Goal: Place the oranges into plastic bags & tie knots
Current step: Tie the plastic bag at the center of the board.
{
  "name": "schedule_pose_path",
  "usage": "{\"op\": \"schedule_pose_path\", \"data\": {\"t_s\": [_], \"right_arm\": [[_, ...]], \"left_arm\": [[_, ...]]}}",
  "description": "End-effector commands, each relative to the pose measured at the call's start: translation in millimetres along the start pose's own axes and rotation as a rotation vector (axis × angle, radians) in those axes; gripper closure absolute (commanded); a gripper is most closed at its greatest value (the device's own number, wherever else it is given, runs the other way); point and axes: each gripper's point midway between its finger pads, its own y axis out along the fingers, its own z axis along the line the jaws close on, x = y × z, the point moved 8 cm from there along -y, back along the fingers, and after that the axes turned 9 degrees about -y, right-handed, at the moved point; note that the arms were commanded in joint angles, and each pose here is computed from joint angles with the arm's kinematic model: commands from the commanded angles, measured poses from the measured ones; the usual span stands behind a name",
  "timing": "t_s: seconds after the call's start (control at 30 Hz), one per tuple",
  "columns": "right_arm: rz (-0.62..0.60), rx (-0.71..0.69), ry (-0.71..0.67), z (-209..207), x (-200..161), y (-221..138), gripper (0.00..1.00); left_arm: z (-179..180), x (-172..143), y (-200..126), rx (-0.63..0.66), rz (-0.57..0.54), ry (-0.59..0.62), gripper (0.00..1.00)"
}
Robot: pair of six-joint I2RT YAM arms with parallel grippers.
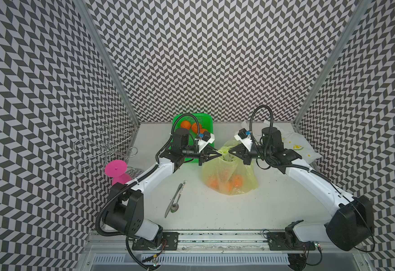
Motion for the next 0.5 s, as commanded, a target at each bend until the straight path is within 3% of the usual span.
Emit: {"op": "schedule_pose_path", "data": {"t_s": [0.0,0.47], "right_arm": [[-0.048,-0.025,-0.046,-3,12,-10,0.95],[-0.043,0.02,-0.034,0,-6,-3,0.9]], "left_arm": [[3,6,1,0.005,0.015,0.044,0.89],[3,14,2,-0.049,0.038,0.073,0.81]]}}
